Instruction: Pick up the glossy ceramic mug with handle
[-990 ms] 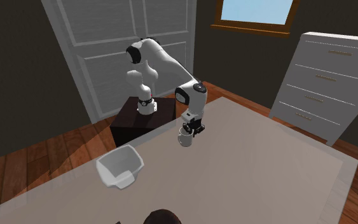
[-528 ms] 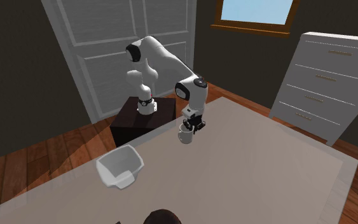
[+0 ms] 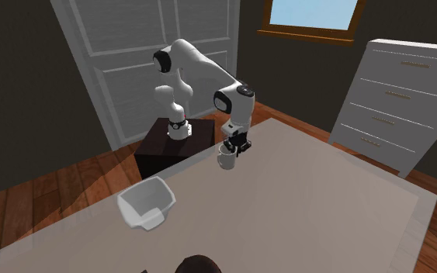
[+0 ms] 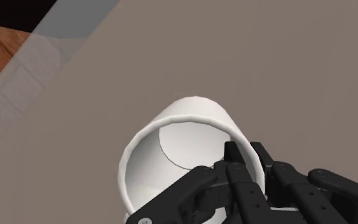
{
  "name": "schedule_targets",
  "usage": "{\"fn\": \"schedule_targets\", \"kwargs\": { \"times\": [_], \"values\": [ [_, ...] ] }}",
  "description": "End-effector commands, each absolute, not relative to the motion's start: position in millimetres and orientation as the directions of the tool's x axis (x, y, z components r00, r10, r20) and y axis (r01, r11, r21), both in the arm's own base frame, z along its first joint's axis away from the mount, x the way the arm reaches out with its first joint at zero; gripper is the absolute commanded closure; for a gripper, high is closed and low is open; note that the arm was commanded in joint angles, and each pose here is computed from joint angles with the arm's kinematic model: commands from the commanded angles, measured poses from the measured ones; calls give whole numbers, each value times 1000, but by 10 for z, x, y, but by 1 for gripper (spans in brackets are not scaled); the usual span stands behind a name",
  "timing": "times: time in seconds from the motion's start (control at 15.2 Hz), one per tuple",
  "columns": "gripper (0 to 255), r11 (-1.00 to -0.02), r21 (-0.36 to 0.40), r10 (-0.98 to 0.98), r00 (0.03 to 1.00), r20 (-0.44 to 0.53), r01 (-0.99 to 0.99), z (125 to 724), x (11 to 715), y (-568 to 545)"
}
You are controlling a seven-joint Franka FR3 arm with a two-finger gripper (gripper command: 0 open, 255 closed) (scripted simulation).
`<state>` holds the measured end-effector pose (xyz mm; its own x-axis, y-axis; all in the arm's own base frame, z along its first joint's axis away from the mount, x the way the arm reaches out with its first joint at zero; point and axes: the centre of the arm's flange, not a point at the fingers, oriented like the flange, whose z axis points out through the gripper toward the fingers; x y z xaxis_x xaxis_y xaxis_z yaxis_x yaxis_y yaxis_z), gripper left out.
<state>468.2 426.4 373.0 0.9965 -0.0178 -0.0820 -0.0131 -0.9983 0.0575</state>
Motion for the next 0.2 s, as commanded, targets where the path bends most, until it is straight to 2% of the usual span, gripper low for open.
{"fn": "schedule_targets", "kwargs": {
  "times": [0.0, 0.13],
  "values": [
    [255, -998, 58, -18, 996, -82, -13, 3840, 4685, 4271],
    [255, -998, 58, -18, 996, -82, -13, 3848, 4685, 4271]
  ]
}}
